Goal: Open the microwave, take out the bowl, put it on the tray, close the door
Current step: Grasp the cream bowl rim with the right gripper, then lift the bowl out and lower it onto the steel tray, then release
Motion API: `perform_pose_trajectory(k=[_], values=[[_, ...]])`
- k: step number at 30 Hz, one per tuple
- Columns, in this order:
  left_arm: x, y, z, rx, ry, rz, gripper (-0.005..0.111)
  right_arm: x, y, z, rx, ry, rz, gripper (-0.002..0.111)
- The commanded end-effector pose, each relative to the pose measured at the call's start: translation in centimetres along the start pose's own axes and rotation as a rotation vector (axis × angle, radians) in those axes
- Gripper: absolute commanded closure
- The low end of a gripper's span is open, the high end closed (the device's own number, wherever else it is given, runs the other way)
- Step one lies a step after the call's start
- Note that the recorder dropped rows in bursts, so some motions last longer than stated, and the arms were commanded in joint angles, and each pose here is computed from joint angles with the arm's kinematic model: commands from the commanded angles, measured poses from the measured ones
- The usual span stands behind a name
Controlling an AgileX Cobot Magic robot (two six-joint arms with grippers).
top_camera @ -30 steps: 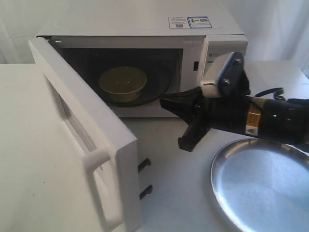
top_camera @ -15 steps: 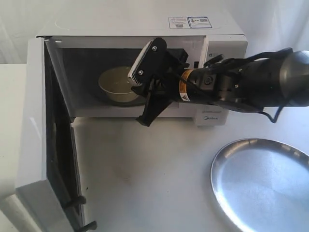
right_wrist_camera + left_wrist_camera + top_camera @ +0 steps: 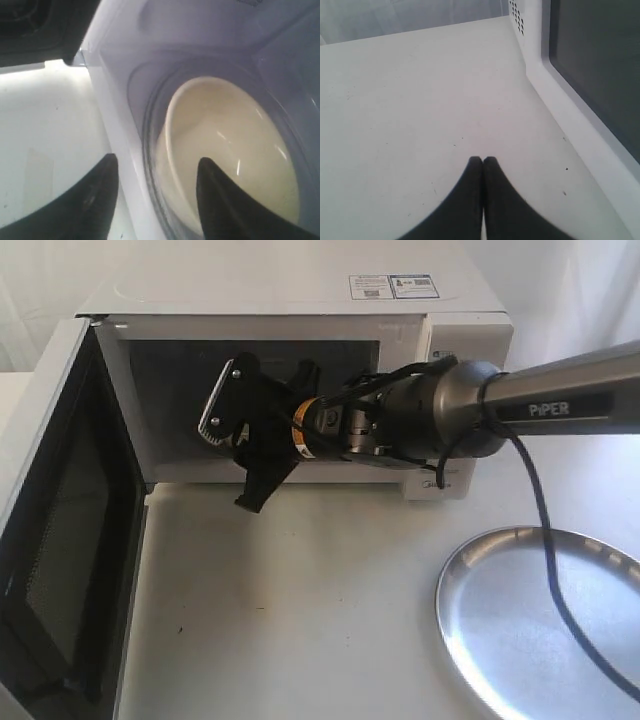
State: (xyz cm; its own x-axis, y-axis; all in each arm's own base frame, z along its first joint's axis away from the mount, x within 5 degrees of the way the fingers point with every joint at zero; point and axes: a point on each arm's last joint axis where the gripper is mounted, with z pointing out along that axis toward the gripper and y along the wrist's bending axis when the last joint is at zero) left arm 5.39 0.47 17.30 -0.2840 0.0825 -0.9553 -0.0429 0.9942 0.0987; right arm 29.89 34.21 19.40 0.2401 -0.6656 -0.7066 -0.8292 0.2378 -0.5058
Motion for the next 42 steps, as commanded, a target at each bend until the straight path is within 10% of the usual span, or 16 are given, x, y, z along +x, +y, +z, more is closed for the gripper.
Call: perform_pose_trajectory(k=[1,22,31,42], values=[[-0.1,0.0,0.0,0.002,-0.004,-0.010,0.107,-0.3,-0.4,1.0,0.020,0.019,-0.018,0.067],[-0.1,0.0,0.0,0.002,-0.004,-0.010,0.107,-0.3,0.6,1.7,0.029,0.092,0.149,0.108],[-0.1,0.0,0.0,0.002,-0.004,-0.010,0.107,-3.7,5.7,-8.5,-0.009,0.115,0.369,0.108],[-0.1,0.0,0.0,0.002,-0.004,-0.010,0.107,6.5,8.9,-19.5,0.274,0.630,0.502,0.108]])
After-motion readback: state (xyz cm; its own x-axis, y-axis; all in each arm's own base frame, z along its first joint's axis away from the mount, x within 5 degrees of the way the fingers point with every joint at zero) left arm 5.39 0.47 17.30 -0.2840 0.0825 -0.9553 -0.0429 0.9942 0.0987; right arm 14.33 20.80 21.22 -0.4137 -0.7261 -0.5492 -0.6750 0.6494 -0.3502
